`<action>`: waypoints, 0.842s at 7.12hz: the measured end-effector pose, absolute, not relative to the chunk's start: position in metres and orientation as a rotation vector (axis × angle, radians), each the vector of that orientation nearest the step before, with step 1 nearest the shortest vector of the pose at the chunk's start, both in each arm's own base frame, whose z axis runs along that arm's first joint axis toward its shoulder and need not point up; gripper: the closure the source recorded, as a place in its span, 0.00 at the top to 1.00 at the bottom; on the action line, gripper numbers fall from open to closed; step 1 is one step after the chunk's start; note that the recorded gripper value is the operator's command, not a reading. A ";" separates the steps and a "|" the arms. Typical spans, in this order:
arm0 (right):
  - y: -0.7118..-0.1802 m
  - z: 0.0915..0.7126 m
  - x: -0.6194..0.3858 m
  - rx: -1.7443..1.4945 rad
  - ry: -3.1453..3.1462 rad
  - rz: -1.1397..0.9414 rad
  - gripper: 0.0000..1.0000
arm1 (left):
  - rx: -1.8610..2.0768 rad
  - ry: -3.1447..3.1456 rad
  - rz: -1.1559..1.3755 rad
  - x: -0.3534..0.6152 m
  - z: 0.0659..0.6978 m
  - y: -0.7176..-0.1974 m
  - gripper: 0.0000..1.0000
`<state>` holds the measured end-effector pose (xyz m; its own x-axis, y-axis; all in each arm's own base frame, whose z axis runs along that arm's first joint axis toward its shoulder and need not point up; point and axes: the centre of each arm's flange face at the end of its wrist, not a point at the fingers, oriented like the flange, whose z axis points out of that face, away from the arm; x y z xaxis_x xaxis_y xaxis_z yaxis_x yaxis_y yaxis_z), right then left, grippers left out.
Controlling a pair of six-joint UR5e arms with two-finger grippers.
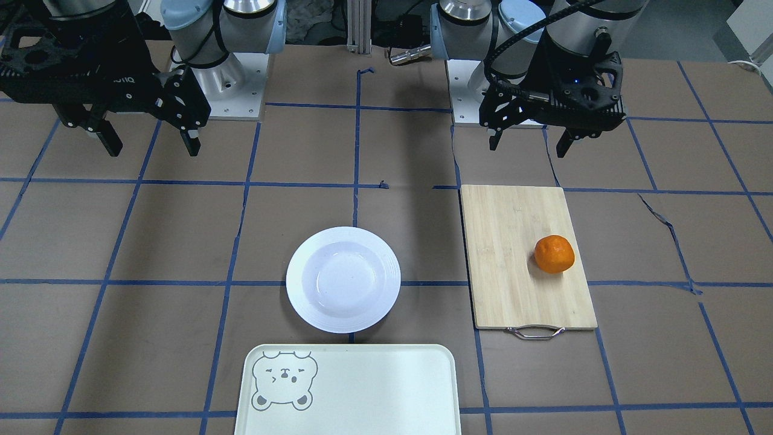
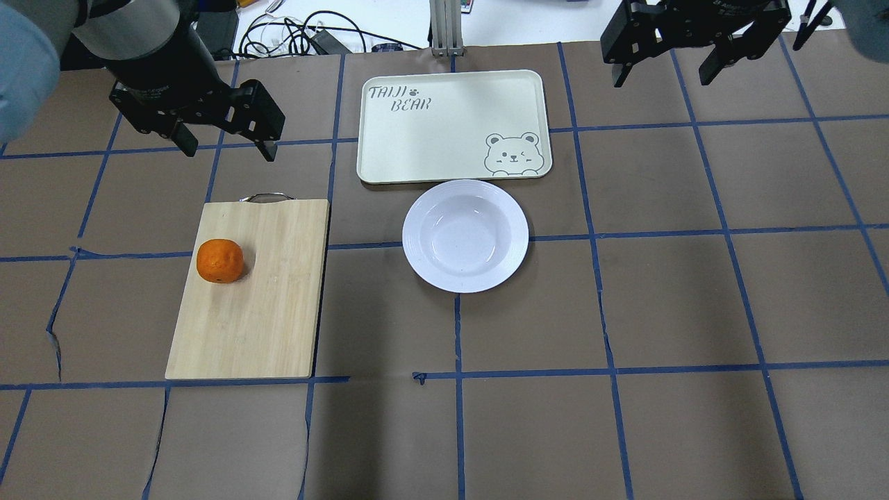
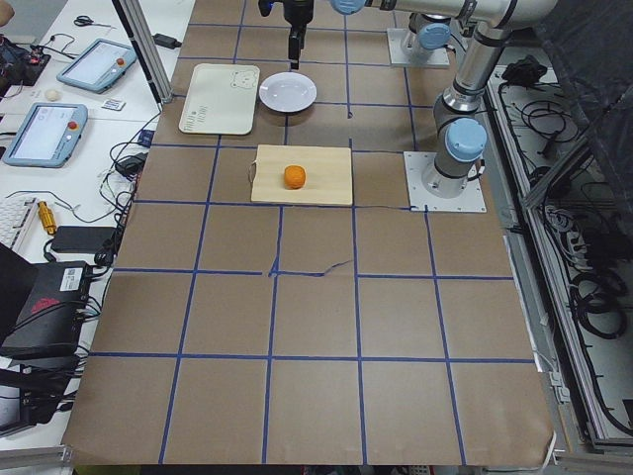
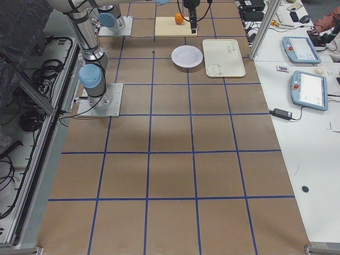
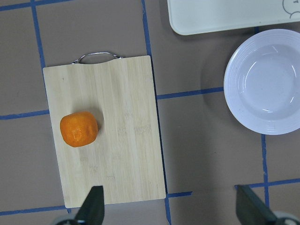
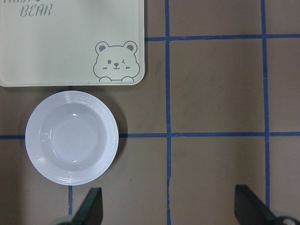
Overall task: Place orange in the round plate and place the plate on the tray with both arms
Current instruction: 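Lower the left gripper toward the orange on the bamboo cutting board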
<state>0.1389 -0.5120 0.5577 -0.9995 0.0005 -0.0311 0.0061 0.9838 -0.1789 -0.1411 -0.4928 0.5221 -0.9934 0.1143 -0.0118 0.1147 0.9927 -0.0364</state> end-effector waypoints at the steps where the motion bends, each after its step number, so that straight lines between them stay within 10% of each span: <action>1: -0.512 0.557 0.139 0.005 3.098 -0.278 1.00 | 0.179 3.126 -0.058 -0.141 0.522 -0.493 1.00; 6: -0.518 0.548 0.135 0.018 3.101 -0.251 1.00 | 0.180 3.128 -0.060 -0.141 0.523 -0.493 1.00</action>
<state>0.1347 -0.5175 0.5482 -0.9995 0.0093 -0.0310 0.0142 0.9869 -0.1606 -0.1406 -0.4925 0.5228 -0.9934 0.1142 -0.0097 0.1145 0.9927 -0.0381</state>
